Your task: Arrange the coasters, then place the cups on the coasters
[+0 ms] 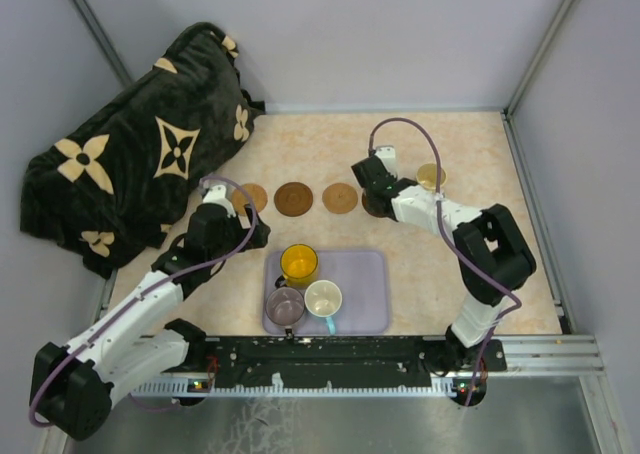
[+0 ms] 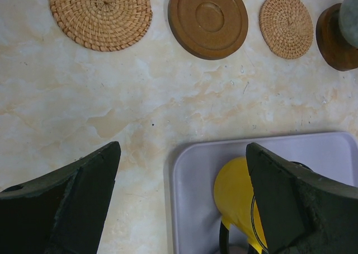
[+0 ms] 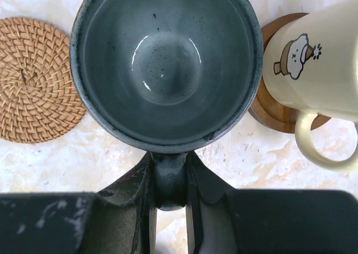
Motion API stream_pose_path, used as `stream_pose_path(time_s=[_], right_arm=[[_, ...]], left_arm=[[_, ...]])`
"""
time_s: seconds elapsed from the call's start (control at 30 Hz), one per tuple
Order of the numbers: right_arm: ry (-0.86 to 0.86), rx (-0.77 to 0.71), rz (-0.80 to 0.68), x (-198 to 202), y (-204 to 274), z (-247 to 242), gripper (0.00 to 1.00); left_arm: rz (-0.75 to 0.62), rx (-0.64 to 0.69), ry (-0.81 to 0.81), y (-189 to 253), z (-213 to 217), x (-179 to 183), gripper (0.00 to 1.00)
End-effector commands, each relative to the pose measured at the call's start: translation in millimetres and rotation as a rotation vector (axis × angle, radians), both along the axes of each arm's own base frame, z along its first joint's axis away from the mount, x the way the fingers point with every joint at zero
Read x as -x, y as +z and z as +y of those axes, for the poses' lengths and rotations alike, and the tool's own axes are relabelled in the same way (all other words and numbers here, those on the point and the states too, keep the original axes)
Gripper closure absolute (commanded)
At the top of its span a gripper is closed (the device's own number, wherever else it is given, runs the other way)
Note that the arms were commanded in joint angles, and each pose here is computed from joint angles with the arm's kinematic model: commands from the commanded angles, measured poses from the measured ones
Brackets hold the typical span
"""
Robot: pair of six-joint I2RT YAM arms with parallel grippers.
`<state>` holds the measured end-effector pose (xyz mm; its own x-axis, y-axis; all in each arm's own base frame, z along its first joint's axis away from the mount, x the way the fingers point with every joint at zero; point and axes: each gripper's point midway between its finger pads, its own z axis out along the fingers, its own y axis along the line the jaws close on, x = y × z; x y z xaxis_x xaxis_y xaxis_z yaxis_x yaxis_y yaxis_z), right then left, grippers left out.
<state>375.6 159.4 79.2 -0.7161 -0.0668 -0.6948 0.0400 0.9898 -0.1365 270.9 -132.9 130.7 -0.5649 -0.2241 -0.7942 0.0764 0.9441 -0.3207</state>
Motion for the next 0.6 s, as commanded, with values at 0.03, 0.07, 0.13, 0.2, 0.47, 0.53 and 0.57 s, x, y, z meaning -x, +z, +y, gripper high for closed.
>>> stream_pose_path(time_s=[0.03, 0.07, 0.13, 0.2, 0.47, 0.53, 0.57], right_arm=[[-0.026, -0.066, -0.151, -26, 28, 3, 1.0], [-0.026, -0.068, -0.153, -26, 28, 2, 1.0], [-0.026, -0.072, -0.153, -25, 26, 0, 1.0], [-0.021, -0.076, -0.15, -25, 24, 0, 1.0], [-0.015, -0.106, -0.18, -23, 36, 1, 1.0], [-0.015, -0.105, -0.185, -23, 37, 0, 1.0], [-0.015, -0.105, -0.186, -23, 37, 0, 1.0]], left_arm=[[-0.038, 0.016, -0.019, 12, -6, -6, 0.01], [-0.039, 0.016, -0.02, 13, -6, -6, 0.01], [-0.039, 0.013, -0.02, 13, -6, -6, 0.01], [-0.037, 0.011, -0.017, 12, -6, -7, 0.01], [-0.033, 0.009, -0.015, 11, -5, -7, 0.01], [-0.033, 0.008, -0.012, 11, -5, -7, 0.01], [-0.03, 0.008, -0.012, 10, -5, -7, 0.01]])
